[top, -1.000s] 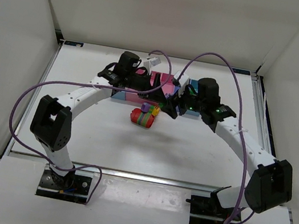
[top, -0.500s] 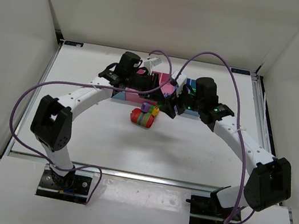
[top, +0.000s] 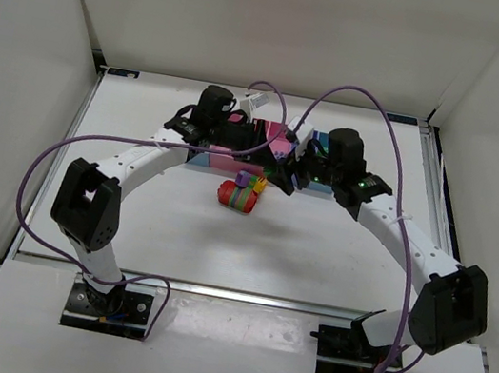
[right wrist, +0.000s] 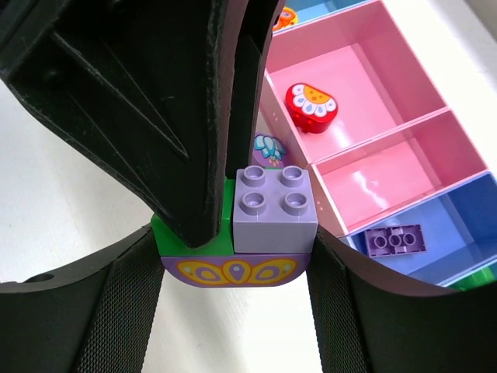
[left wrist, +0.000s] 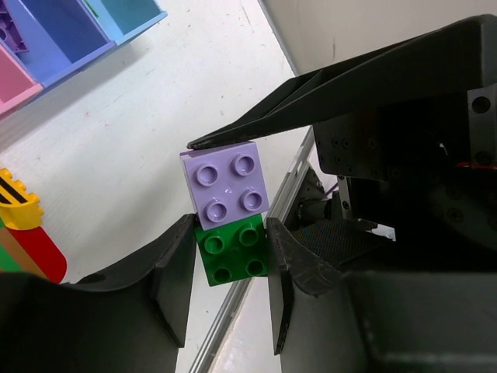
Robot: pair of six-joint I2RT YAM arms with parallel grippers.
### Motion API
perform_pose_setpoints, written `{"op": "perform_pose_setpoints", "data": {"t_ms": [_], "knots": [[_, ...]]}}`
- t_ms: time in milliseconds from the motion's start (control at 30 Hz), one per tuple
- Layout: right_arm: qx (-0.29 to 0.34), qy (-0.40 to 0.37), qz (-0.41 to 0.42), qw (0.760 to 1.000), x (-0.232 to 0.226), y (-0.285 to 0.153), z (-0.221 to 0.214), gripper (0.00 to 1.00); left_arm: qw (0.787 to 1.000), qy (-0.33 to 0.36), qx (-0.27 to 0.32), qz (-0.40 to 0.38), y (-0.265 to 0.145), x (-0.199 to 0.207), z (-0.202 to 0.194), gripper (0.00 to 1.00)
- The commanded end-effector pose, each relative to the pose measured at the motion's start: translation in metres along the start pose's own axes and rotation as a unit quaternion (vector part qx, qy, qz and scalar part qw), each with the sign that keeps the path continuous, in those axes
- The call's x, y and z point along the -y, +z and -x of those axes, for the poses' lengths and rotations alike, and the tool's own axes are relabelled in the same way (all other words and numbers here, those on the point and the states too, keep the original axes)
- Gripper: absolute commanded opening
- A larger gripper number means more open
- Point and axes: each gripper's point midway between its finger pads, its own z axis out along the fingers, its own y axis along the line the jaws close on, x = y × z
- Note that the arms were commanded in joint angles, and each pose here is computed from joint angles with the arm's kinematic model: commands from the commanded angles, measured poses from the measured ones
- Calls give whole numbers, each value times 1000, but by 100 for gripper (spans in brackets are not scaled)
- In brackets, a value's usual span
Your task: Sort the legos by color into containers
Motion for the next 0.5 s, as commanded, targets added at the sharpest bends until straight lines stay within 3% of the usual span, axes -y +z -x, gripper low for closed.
{"op": "perform_pose_setpoints", "data": {"t_ms": [0, 67, 200, 467], "knots": [[7, -7, -10, 1000, -3, -5, 2, 68, 996, 46, 20, -72, -15, 45, 15, 10], [2, -4, -12, 1000, -4, -9, -3, 85, 996, 36, 24, -81, -18, 46, 15, 10], [1, 5, -9, 1000, -7, -20, -8, 95, 994, 22, 32, -101, -26, 47, 16, 10], [7, 26, -5, 1000, -11, -34, -13, 99, 991, 13, 50, -123, -39, 40, 24, 10]]}}
